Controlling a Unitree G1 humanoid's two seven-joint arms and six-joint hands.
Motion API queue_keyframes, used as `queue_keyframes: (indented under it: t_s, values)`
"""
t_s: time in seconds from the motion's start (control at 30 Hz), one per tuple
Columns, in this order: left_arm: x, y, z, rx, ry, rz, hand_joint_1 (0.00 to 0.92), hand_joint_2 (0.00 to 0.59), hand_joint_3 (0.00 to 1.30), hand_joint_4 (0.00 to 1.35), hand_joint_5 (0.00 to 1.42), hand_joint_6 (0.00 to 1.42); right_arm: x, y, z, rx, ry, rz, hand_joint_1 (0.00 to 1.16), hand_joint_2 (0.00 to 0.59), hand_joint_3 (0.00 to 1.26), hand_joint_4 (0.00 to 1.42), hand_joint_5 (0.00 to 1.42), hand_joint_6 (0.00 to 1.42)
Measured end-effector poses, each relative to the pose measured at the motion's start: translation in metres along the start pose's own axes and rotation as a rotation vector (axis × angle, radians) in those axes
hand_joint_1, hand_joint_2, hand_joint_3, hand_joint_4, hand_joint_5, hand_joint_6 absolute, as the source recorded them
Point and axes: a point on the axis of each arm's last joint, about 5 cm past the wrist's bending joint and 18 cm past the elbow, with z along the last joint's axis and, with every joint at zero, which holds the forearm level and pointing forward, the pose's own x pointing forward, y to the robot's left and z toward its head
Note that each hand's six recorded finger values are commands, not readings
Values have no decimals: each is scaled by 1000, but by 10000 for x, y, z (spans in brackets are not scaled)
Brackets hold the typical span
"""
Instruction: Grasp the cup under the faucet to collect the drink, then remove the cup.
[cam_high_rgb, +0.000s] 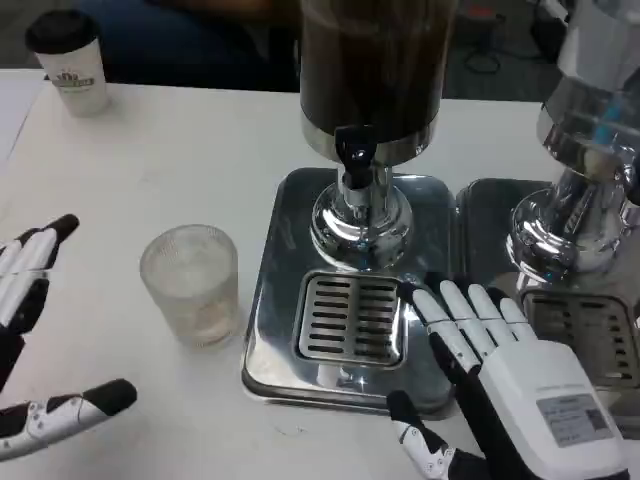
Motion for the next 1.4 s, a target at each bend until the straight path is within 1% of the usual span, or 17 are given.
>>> queue_keyframes:
  t_s: [0.07,0.13,0.2,0.33,0.4,0.43,0.47,0.5,0.57,0.63,0.7,0.73,0.9,1.1,1.2,1.4]
  values:
    - [86,12,-62,-23,22,32,0,10,0,0,18,61,4,6,12,3,-1,-1,394,476,93,0,0,0]
    - [145,11,-96,-33,33,44,0,8,0,0,23,62,6,6,14,4,-1,-2,394,476,97,0,0,0]
    - [235,-3,-150,-54,60,65,0,1,0,0,61,83,13,7,18,5,-3,-3,399,482,112,0,0,0]
    - [367,-40,-215,-70,73,66,0,0,0,0,99,129,30,7,30,9,-5,-3,403,484,127,0,0,0]
    - [452,-81,-268,-75,90,42,0,0,0,0,104,132,43,11,45,15,-11,-4,404,484,131,0,0,0]
    - [465,-88,-278,-72,96,33,0,0,0,0,106,133,47,11,48,15,-14,-4,404,484,131,0,0,0]
    - [494,-106,-299,-65,101,12,0,0,0,0,107,133,49,12,52,17,-15,-4,405,485,132,0,0,0]
    - [536,-128,-335,-54,120,-17,0,0,0,0,109,134,61,14,63,21,-22,-5,405,485,132,0,0,0]
    - [573,-149,-357,-42,128,-40,3,0,0,0,122,145,67,16,73,25,-24,-7,406,485,133,0,0,0]
    - [629,-173,-385,-11,131,-77,12,0,0,0,141,159,88,22,99,37,-31,-15,406,485,137,0,0,0]
    - [648,-182,-395,10,128,-87,15,0,0,0,146,164,99,25,113,43,-33,-20,408,485,148,0,0,0]
    - [667,-189,-404,36,124,-99,15,0,0,0,147,164,107,27,123,46,-36,-23,408,485,151,0,0,0]
    - [755,-242,-421,92,123,-129,30,0,0,0,167,182,150,35,166,49,-69,-28,409,485,157,0,0,0]
    - [866,-268,-427,130,129,-156,43,0,0,0,183,188,173,34,185,46,-90,-30,410,485,166,0,0,0]
    - [926,-284,-418,169,112,-189,44,0,0,4,193,204,187,33,199,48,-104,-32,410,485,170,0,0,0]
    - [994,-295,-422,199,109,-224,44,0,0,13,207,209,190,41,223,53,-117,-29,411,485,178,0,0,0]
